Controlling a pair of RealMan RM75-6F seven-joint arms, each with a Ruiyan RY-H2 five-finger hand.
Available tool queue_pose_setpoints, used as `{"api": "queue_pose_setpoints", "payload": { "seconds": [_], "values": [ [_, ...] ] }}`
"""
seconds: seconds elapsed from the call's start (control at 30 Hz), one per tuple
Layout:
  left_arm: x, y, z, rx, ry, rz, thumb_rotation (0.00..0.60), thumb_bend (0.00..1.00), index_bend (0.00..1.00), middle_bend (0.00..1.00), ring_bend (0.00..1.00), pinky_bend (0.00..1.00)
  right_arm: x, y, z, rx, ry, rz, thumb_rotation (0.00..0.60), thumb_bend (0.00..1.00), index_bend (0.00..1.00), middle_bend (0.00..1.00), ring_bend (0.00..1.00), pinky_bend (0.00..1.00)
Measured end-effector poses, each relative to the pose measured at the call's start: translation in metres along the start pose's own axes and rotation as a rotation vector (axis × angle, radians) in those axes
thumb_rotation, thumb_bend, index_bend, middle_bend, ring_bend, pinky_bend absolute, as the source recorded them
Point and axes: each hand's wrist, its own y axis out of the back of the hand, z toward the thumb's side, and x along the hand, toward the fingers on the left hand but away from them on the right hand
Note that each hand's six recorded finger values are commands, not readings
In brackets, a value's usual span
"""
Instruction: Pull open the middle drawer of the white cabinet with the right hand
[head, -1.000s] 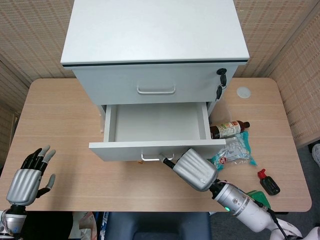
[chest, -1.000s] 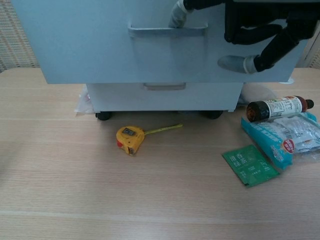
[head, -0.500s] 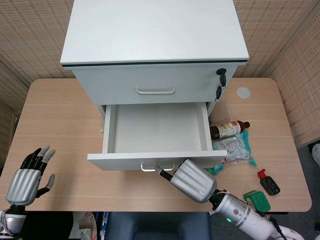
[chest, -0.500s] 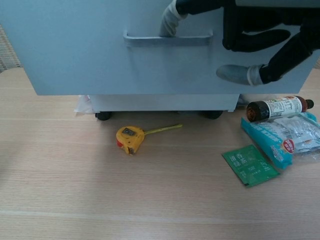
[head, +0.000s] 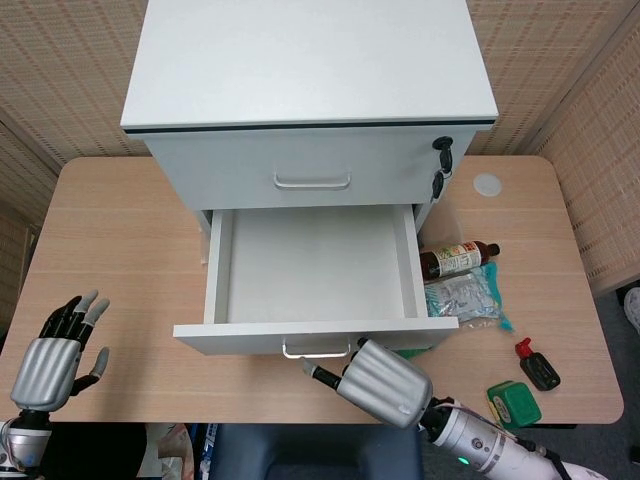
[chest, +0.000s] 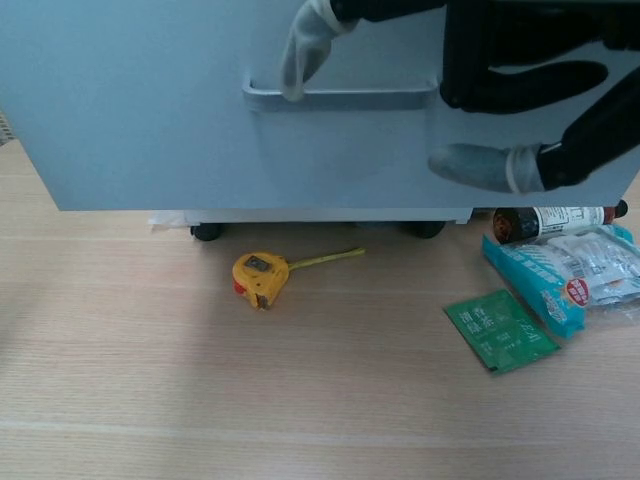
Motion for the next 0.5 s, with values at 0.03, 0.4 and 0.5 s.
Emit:
{"api": "queue_pose_setpoints", "payload": {
  "seconds": [0.03, 0.4, 0.5],
  "values": [
    [0.0, 0.0, 0.0, 0.0, 0.0, 0.0, 0.6, 0.44, 0.1, 0.0, 0.06, 0.13, 0.001, 0.003, 0.0, -0.002, -0.002, -0.017, 0.6, 0.39, 0.17, 0.9, 0.96, 0.83],
    [0.002, 0.001, 0.002, 0.0, -0.003, 0.004, 0.6, 0.44, 0.1, 0.0, 0.06, 0.13, 0.012, 0.033, -0.02, -0.035, -0.054, -0.238, 0.6, 0.38, 0.17, 0.69, 0.7, 0.8],
    [0.002, 0.001, 0.002, -0.001, -0.002, 0.003, 0.6, 0.44, 0.1, 0.0, 0.06, 0.13, 0.019, 0.042, -0.03, -0.044, -0.088, -0.299, 0.6, 0.38, 0.17, 0.67, 0.67, 0.79]
  ]
}}
